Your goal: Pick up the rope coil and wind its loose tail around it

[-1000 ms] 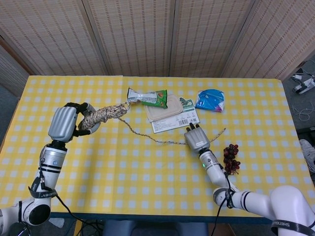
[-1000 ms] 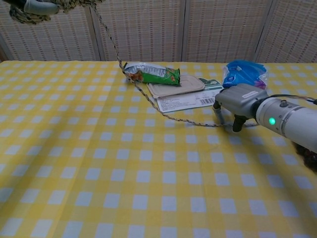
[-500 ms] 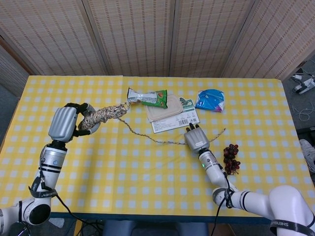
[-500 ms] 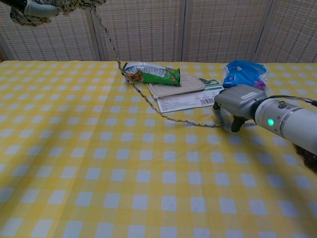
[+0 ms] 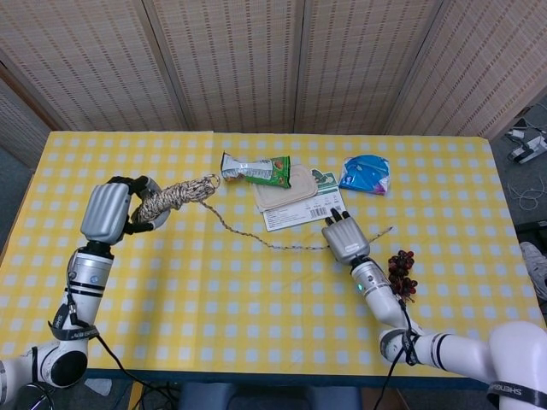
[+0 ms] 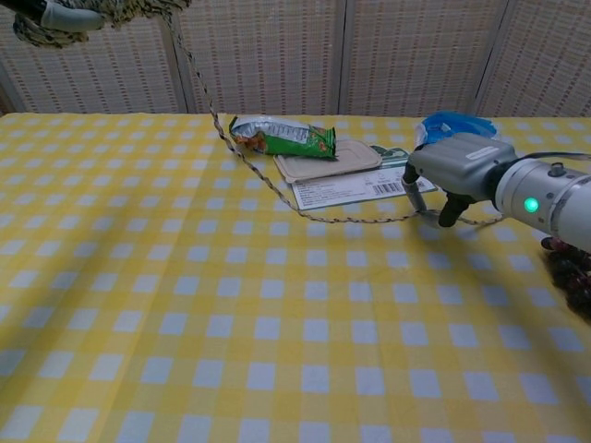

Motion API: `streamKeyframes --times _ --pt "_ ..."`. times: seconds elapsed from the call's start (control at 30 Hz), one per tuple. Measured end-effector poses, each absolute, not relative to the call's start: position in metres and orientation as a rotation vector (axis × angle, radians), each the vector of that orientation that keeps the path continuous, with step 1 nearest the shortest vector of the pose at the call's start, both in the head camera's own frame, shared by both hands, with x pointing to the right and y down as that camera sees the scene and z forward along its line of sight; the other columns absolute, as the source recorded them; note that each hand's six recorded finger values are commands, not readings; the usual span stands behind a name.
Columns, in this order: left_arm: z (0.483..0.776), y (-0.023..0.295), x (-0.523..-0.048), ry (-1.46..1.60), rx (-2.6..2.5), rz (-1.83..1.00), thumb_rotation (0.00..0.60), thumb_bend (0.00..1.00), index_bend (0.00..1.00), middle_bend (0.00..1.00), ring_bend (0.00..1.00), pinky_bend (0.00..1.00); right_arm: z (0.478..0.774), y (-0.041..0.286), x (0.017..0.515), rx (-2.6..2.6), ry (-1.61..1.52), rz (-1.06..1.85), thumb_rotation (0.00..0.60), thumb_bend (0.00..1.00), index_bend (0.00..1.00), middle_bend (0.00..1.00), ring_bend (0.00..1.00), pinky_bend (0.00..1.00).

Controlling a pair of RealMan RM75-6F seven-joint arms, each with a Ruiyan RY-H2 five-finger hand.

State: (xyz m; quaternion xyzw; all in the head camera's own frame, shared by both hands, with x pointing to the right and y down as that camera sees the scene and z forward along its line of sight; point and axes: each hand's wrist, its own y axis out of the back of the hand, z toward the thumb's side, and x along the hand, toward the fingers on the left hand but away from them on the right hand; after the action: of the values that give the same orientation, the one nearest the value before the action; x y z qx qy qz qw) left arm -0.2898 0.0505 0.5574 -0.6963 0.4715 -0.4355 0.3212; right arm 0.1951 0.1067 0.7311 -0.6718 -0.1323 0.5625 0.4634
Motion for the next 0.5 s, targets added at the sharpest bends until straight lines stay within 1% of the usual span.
streamKeyframes --times 0.1,0.2,0.4,0.5 --pt "0.56 0.047 -0.291 1.241 -1.817 -1.167 0.536 0.27 0.7 0.69 0.49 0.35 0.711 0.103 0.195 -1.653 -0.354 1.337 0.6 0.36 0.58 0.3 0.1 0.22" --pt "0.564 0.043 -0.291 1.242 -1.803 -1.197 0.537 0.27 0.7 0.69 0.49 0.35 0.684 0.099 0.193 -1.646 -0.381 1.266 0.6 0.36 0.59 0.3 0.1 0.22" --pt "0.576 0.039 -0.28 1.216 -1.78 -1.265 0.537 0.27 0.7 0.69 0.49 0.35 0.622 0.095 0.178 -1.648 -0.436 1.09 0.6 0.36 0.59 0.3 0.1 0.22" --pt "0.581 0.038 -0.27 1.19 -1.774 -1.291 0.553 0.27 0.7 0.69 0.49 0.35 0.593 0.092 0.165 -1.656 -0.461 1.0 0.6 0.36 0.59 0.3 0.1 0.22"
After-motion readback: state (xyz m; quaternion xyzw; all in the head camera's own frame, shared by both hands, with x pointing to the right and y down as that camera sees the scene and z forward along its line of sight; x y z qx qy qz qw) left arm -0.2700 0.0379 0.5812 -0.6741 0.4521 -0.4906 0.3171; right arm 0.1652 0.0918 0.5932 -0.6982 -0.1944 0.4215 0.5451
